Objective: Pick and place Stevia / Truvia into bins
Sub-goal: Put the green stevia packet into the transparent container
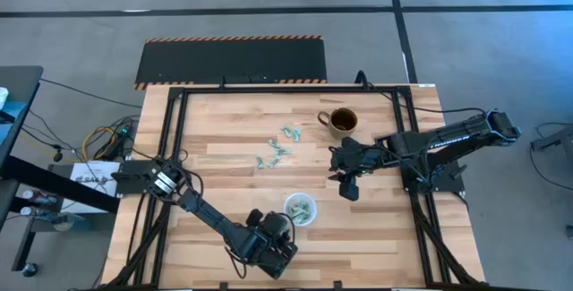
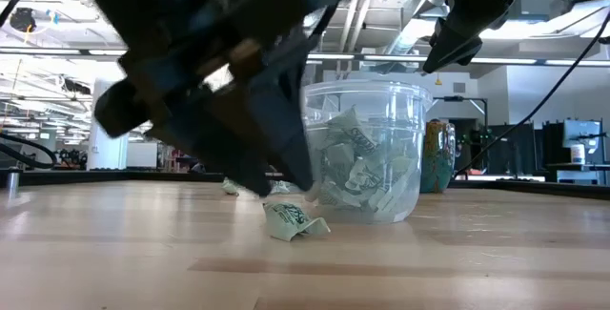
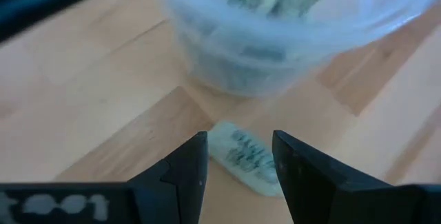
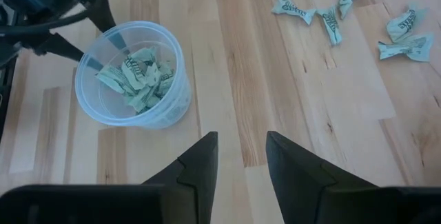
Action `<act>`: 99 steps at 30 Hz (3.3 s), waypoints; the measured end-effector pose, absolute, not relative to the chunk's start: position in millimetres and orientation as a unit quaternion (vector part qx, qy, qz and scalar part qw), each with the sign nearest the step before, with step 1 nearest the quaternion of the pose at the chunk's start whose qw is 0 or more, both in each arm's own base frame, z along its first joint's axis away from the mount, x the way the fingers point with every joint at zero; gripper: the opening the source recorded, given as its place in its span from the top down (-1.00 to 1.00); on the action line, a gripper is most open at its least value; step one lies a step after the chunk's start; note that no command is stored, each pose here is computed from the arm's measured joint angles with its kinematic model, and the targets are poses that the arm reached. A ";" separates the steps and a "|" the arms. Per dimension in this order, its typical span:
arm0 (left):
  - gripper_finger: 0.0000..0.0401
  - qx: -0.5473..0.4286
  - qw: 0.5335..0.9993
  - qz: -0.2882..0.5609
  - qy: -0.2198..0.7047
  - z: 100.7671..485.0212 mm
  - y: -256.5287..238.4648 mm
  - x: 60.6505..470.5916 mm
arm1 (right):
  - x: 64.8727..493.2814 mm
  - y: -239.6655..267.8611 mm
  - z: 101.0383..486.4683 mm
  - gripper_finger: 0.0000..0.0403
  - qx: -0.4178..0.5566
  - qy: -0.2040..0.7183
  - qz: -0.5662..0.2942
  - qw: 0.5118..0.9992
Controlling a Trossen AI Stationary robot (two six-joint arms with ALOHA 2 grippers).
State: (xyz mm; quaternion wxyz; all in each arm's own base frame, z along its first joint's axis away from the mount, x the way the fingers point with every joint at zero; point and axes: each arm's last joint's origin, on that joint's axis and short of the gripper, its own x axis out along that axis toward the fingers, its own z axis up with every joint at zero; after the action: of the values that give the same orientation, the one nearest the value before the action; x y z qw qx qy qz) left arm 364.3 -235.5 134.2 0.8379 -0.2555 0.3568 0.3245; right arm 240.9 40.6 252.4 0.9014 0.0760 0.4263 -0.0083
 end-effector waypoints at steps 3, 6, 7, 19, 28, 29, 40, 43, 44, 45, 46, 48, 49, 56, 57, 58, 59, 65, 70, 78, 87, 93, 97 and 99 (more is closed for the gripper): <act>0.23 -0.262 0.835 0.324 0.361 129.0 -234.7 362.2 | 240.9 40.6 252.4 0.42 0.076 0.426 -0.008 0.901; 0.23 -0.274 0.834 0.317 0.358 122.7 -234.4 361.3 | 240.9 40.6 252.4 0.42 0.076 0.426 -0.008 0.901; 0.23 -0.276 0.834 0.316 0.357 121.4 -234.3 361.2 | 240.9 40.6 252.4 0.42 0.076 0.426 -0.008 0.901; 0.29 -0.278 0.830 0.296 0.382 119.7 -226.2 366.5 | 241.0 40.1 252.5 0.42 0.061 0.425 -0.011 0.903; 0.92 -0.274 0.831 0.299 0.381 118.9 -226.6 365.8 | 241.0 40.0 252.5 0.42 0.061 0.424 -0.011 0.903; 0.96 -0.278 0.831 0.300 0.377 118.7 -227.6 365.5 | 241.0 40.0 252.5 0.42 0.061 0.424 -0.011 0.903; 0.99 -0.303 0.843 0.275 0.349 165.0 -246.7 352.6 | 241.0 40.1 252.5 0.42 0.061 0.424 -0.011 0.903; 1.00 -0.297 0.852 0.274 0.334 186.7 -246.1 343.4 | 241.0 40.1 252.5 0.42 0.061 0.424 -0.011 0.903; 1.00 -0.294 0.857 0.271 0.325 196.6 -245.3 340.4 | 241.0 40.1 252.5 0.42 0.061 0.424 -0.011 0.903; 1.00 -0.287 0.864 0.268 0.315 206.0 -243.9 337.9 | 241.0 40.1 252.5 0.42 0.061 0.424 -0.011 0.903; 1.00 -0.282 0.871 0.264 0.303 215.3 -242.4 336.2 | 241.0 40.1 252.5 0.42 0.061 0.424 -0.011 0.903; 1.00 -0.261 0.885 0.262 0.284 229.3 -236.9 335.0 | 241.0 40.1 252.5 0.42 0.061 0.424 -0.011 0.903; 1.00 -0.248 0.890 0.263 0.276 234.9 -232.5 335.7 | 241.0 40.1 252.5 0.42 0.060 0.424 -0.011 0.903; 1.00 -0.178 0.909 0.227 0.300 247.9 -186.0 369.0 | 241.1 40.1 252.5 0.42 0.061 0.424 -0.011 0.903; 1.00 -0.176 0.911 0.205 0.312 247.8 -180.0 375.5 | 241.1 40.1 252.5 0.42 0.061 0.424 -0.011 0.903; 1.00 -0.174 0.912 0.184 0.322 247.6 -174.2 380.9 | 241.1 40.1 252.5 0.42 0.061 0.424 -0.011 0.903; 1.00 -0.172 0.911 0.171 0.333 247.1 -168.0 384.8 | 241.1 40.1 252.5 0.42 0.061 0.424 -0.011 0.903; 1.00 -0.156 0.905 0.125 0.375 244.9 -144.8 394.8 | 241.0 40.1 252.6 0.42 0.061 0.424 -0.011 0.903; 0.96 -0.182 0.887 0.087 0.417 235.7 -131.1 396.7 | 241.0 40.1 252.6 0.42 0.061 0.424 -0.011 0.904; 0.81 -0.196 0.881 0.074 0.425 235.2 -126.5 398.5 | 241.0 40.1 252.6 0.42 0.060 0.424 -0.011 0.904; 0.53 -0.206 0.878 0.086 0.424 240.7 -121.5 395.6 | 241.2 39.9 252.7 0.42 0.058 0.423 -0.010 0.904; 0.51 -0.172 0.893 0.150 0.387 283.2 -108.9 368.1 | 246.2 34.0 256.3 0.42 0.053 0.397 -0.010 0.916; 0.51 -0.132 0.902 0.208 0.354 312.1 -102.5 342.0 | 250.7 25.0 259.6 0.42 0.054 0.375 -0.017 0.925; 0.51 -0.111 0.900 0.234 0.350 318.6 -99.9 331.8 | 253.1 18.0 261.4 0.42 0.055 0.363 -0.011 0.930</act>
State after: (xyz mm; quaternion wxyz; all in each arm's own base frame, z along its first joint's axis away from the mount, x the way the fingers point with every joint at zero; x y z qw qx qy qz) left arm 331.8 -99.9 318.6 0.9002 -0.1108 0.3505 0.2336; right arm 253.1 18.0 261.4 0.9300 0.0554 0.3632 -0.0114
